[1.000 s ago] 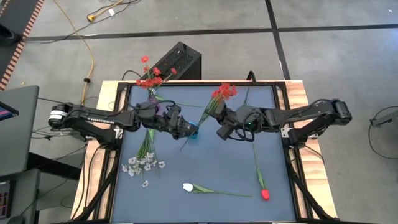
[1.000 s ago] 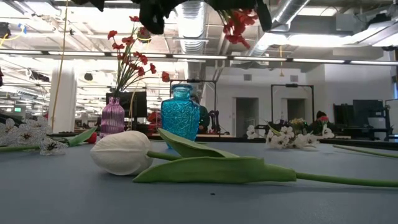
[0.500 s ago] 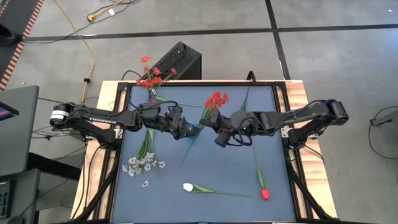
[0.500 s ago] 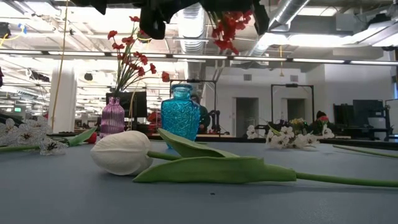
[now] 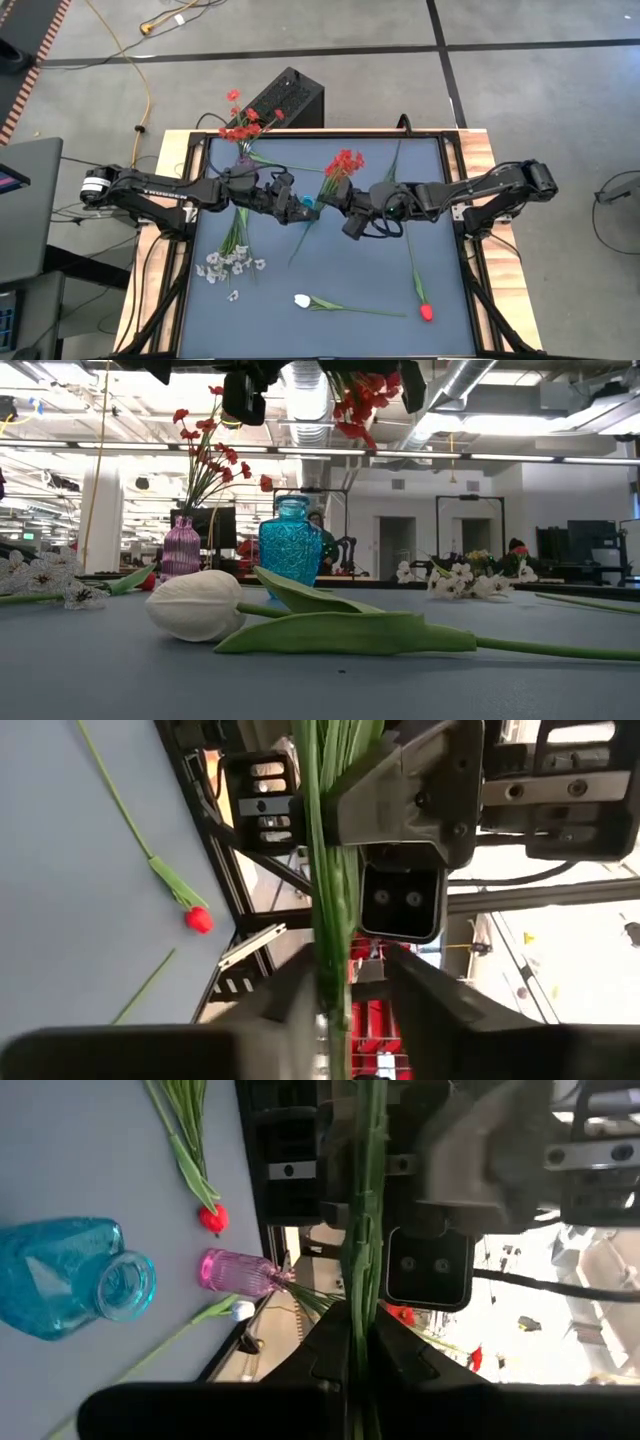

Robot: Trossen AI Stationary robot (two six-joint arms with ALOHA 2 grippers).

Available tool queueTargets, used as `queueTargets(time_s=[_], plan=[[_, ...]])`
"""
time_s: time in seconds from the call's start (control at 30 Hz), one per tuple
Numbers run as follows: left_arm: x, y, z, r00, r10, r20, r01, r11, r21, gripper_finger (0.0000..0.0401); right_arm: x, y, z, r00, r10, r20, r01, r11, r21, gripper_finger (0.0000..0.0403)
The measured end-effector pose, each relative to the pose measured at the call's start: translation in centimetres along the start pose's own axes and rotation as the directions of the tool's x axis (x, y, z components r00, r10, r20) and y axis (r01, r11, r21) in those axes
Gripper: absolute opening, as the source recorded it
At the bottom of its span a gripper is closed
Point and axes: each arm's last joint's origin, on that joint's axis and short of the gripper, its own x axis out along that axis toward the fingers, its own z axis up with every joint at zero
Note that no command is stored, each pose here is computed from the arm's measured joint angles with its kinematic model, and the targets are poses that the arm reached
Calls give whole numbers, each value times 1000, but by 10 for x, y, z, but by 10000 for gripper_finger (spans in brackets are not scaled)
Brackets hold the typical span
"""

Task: Sort flowers into vase by color
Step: Put the red flowers into the purple vase

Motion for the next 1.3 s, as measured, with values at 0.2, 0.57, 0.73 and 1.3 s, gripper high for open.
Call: queueTargets(time_s=[0.2, 0.57, 0.73, 1.3], plan=[[0, 0, 0, 1000, 2, -7, -1, 1000, 21, 11, -2, 0, 5, 1000, -4, 13, 3, 999, 32, 60], [-1, 0, 5, 999, 4, 38, -5, 999, 40, 5, -5, 1, 10, 999, -2, -34, 7, 990, 142, 111], [-4, 1, 12, 998, 7, 69, -14, 995, 100, 3, -8, 0, 11, 1000, 0, -18, 5, 969, 246, 155], [-72, -46, 46, 885, -117, 450, -143, 852, 503, 3, -52, -5, -14, 982, 149, -115, -37, 752, 658, 248]])
